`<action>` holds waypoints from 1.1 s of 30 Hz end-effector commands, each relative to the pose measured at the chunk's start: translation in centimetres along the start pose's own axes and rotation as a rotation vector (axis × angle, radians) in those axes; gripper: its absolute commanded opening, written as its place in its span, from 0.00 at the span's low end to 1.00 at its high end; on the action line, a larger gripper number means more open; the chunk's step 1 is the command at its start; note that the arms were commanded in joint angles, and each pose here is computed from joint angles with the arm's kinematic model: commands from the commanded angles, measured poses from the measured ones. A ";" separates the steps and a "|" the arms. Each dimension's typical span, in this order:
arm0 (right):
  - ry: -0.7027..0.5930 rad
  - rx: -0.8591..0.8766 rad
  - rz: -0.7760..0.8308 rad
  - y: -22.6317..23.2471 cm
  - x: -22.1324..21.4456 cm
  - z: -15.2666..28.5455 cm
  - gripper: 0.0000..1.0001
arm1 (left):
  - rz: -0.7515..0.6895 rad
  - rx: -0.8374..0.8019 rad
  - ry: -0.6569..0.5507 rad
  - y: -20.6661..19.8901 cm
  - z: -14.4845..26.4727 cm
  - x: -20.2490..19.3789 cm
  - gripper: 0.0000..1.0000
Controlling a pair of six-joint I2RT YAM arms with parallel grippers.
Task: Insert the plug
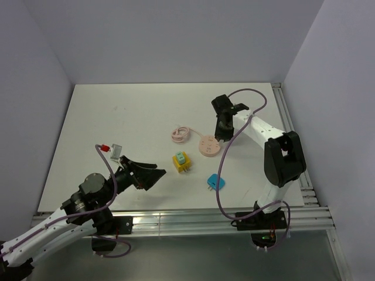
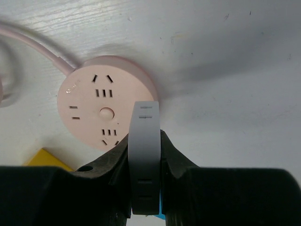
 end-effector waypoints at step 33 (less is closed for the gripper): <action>0.023 -0.094 0.007 0.9 -1.2 -1.1 0.00 | -0.060 -0.028 -0.049 -0.2 1.1 0.9 0.99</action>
Point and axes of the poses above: each gripper's point midway between its finger pads, its own z axis back along the fingers, its own y axis along the line the jaws close on, x = y × z, the point moved 3 cm from there along z, back along the fingers, and after that the axes turned 1 degree about z, right-handed, at the moved point
